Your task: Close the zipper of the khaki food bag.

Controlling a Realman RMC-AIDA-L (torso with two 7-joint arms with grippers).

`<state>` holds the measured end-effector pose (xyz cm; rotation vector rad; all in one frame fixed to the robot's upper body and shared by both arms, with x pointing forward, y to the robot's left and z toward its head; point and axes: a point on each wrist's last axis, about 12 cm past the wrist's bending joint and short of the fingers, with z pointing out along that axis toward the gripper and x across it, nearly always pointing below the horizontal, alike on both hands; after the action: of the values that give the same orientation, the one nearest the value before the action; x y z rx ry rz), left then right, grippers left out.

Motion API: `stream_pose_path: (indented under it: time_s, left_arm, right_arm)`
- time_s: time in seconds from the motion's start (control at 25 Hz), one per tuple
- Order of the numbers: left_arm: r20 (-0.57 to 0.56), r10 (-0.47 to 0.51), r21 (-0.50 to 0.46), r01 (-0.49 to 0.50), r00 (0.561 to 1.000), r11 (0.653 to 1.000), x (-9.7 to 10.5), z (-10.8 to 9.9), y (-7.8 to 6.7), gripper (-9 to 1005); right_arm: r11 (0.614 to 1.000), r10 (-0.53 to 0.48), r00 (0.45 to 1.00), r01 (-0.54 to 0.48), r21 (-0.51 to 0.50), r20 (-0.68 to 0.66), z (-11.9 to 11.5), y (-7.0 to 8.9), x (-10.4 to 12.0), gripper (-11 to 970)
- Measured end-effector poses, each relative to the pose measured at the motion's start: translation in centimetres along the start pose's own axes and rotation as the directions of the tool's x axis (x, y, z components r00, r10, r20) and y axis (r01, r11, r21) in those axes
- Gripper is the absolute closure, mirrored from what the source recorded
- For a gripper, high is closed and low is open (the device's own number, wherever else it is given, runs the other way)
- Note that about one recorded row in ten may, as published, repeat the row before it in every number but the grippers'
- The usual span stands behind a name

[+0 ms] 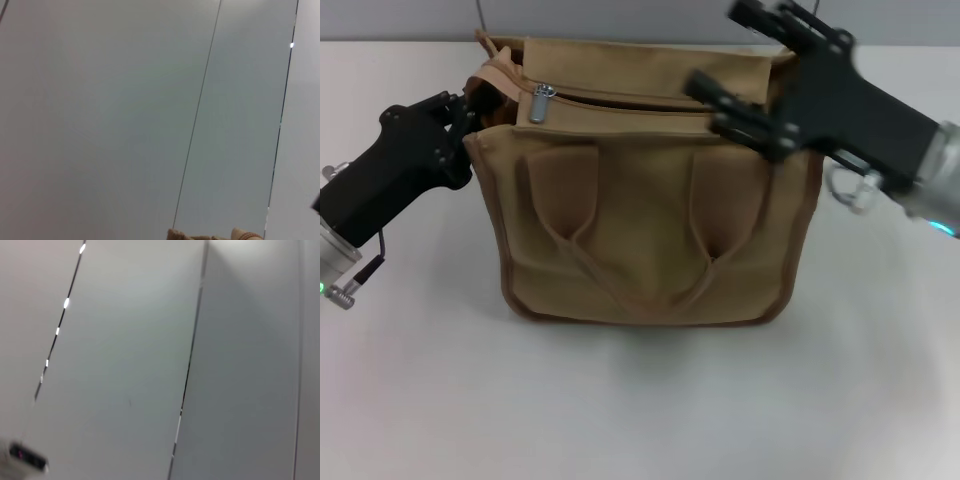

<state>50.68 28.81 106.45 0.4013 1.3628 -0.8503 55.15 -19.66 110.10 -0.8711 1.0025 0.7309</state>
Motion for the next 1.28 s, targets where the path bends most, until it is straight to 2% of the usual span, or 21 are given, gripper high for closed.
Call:
stream_pose_path:
  time_s: [0.04,0.08,0.12,0.16,0.2,0.24,0.28,0.32,0.48,0.52,0.68,0.8,0.84,0.92,0.96,1.04,1.08,1.12,1.16,1.24,1.28]
  left_arm:
    - [0.0,-0.001,0.002,0.001,1.0,1.0,0.0,0.0,0.0,977]
    - [0.003,-0.004,0.006,0.004,1.0,1.0,0.0,0.1,-0.1,976]
    - [0.003,-0.004,0.006,0.004,1.0,1.0,0.0,0.1,-0.1,976]
    - [0.005,-0.005,0.009,0.005,1.0,1.0,0.0,0.1,-0.1,976]
    - [0.01,-0.009,0.014,0.009,1.0,1.0,0.0,0.1,-0.2,976]
    - [0.01,-0.009,0.014,0.009,1.0,1.0,0.0,0.1,-0.2,975]
    - [0.017,-0.019,0.019,0.019,1.0,1.0,0.0,0.0,-0.4,975]
    - [0.019,-0.021,0.021,0.021,1.0,1.0,0.0,0.0,-0.4,975]
    - [0.035,-0.027,0.042,0.026,0.999,0.999,-0.1,0.1,-0.7,974]
    - [0.035,-0.027,0.042,0.026,0.999,0.999,-0.1,0.1,-0.7,973]
    - [0.056,-0.068,0.082,0.064,0.996,0.995,-0.4,0.5,-1.0,972]
    - [0.064,-0.091,0.1,0.085,0.994,0.991,-0.5,0.8,-1.3,972]
    - [0.067,-0.1,0.106,0.093,0.993,0.99,-0.4,0.9,-1.3,971]
    - [0.072,-0.109,0.112,0.101,0.991,0.989,-0.4,1.0,-1.5,971]
    - [0.074,-0.11,0.113,0.101,0.991,0.988,-0.5,1.0,-1.5,970]
    - [0.077,-0.11,0.112,0.101,0.991,0.989,-0.5,1.0,-1.4,970]
    - [0.077,-0.11,0.11,0.102,0.991,0.989,-0.5,1.0,-1.4,970]
    - [0.077,-0.11,0.11,0.102,0.991,0.989,-0.5,1.0,-1.4,969]
    - [0.078,-0.111,0.109,0.102,0.991,0.989,-0.5,1.0,-1.4,969]
    - [0.08,-0.11,0.101,0.102,0.991,0.99,-0.5,0.8,-1.3,968]
    - [0.083,-0.109,0.094,0.101,0.991,0.99,-0.5,0.7,-1.3,968]
  right_arm:
    - [0.999,-0.052,0.999,0.052,-0.008,-0.011,0.7,-0.1,0.2,219]
    - [0.984,-0.174,0.984,0.173,-0.029,-0.022,1.8,0.1,0.5,219]
    - [0.984,-0.174,0.984,0.173,-0.029,-0.022,1.8,0.1,0.5,219]
    - [0.951,-0.309,0.951,0.308,-0.038,-0.024,2.1,0.7,0.9,219]
    - [0.927,-0.374,0.927,0.373,-0.04,-0.026,2.1,1.1,1.1,219]
    - [0.927,-0.374,0.927,0.373,-0.04,-0.026,2.1,1.1,1.1,219]
    - [0.858,-0.514,0.857,0.513,-0.041,-0.029,2.1,1.7,1.4,219]
    - [0.858,-0.514,0.857,0.513,-0.041,-0.029,2.1,1.7,1.4,219]
    - [0.679,-0.733,0.677,0.734,-0.016,-0.063,2.7,2.4,1.9,219]
    - [0.679,-0.733,0.677,0.734,-0.016,-0.063,2.7,2.4,1.9,219]
    - [0.612,-0.789,0.606,0.79,-0.047,-0.095,3.8,2.4,2.4,219]
    - [0.614,-0.788,0.607,0.787,-0.061,-0.101,4.1,2.5,2.5,219]
    - [0.63,-0.775,0.623,0.775,-0.054,-0.109,4.3,2.6,2.6,219]
    - [0.713,-0.689,0.712,0.699,0.048,-0.136,4.7,3.0,2.2,219]
    - [0.713,-0.689,0.712,0.699,0.048,-0.136,4.7,3.0,2.2,219]
    - [0.763,-0.619,0.774,0.632,0.133,-0.131,4.5,3.2,1.8,219]
    - [0.813,-0.545,0.834,0.552,0.188,-0.089,4.0,3.6,1.3,219]
    - [0.813,-0.545,0.834,0.552,0.188,-0.089,4.0,3.6,1.3,219]
    - [0.837,-0.507,0.86,0.508,0.202,-0.064,3.8,3.8,1.1,219]
    - [0.894,-0.399,0.917,0.387,0.226,0.007,3.1,3.9,0.6,219]
    - [0.942,-0.27,0.959,0.245,0.231,0.086,2.3,3.6,0.0,219]
